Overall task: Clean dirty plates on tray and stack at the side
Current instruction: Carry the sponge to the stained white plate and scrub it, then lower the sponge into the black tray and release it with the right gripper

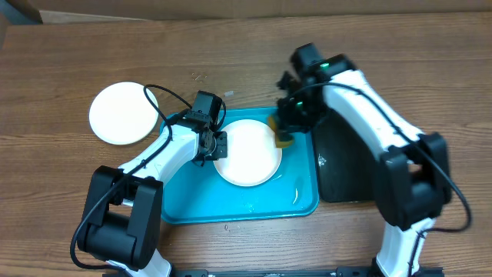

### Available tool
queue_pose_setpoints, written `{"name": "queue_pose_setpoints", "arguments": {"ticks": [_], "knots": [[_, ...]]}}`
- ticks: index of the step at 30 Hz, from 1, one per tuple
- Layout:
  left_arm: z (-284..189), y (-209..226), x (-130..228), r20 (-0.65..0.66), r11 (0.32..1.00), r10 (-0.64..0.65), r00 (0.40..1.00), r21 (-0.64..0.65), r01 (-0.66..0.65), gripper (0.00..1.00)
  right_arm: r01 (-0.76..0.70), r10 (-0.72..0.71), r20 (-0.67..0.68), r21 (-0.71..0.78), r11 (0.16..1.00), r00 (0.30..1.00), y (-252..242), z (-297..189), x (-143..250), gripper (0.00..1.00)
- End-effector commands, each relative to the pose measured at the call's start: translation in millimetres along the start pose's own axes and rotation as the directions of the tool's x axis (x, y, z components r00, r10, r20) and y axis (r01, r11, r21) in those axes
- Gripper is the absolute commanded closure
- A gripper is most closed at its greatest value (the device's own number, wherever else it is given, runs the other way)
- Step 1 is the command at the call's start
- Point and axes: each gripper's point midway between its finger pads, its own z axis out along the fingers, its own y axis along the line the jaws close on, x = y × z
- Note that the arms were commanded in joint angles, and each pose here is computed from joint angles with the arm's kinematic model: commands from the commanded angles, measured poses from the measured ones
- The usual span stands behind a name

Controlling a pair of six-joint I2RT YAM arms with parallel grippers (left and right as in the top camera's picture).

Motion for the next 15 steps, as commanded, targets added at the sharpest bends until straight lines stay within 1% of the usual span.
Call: {"name": "queue_pose_setpoints", "arguments": {"ticks": [1, 4, 7, 11, 12, 15], "knots": [[4.0, 0.4, 3.6, -0.019, 1.000, 0.021, 1.000, -0.005, -0.021, 0.94, 0.001, -0.009, 0.132, 0.064, 0.998, 0.991, -15.2, -62.7, -4.2, 0.96], [4.0, 0.3, 3.5, -0.019, 1.000, 0.021, 1.000, -0.004, -0.021, 0.94, -0.089, 0.074, 0.116, 0.133, 0.987, 0.990, -47.5, -80.0, 9.6, 0.96], [4.0, 0.3, 3.5, -0.019, 1.000, 0.021, 1.000, -0.004, -0.021, 0.94, -0.157, 0.141, 0.086, 0.213, 0.964, 0.986, -74.9, -84.2, 22.8, 0.96], [4.0, 0.3, 3.5, -0.019, 1.000, 0.020, 1.000, -0.004, -0.020, 0.94, -0.197, 0.184, 0.070, 0.345, 0.918, 0.980, -108.3, -75.6, 34.8, 0.96], [4.0, 0.3, 3.5, -0.019, 1.000, 0.020, 1.000, -0.004, -0.020, 0.94, -0.226, 0.212, 0.078, 0.382, 0.896, 0.974, -118.4, -70.8, 37.5, 0.96], [4.0, 0.3, 3.6, -0.019, 1.000, 0.021, 1.000, -0.004, -0.021, 0.94, -0.264, 0.244, 0.103, 0.436, 0.861, 0.964, -136.4, -58.8, 40.0, 0.96]]}}
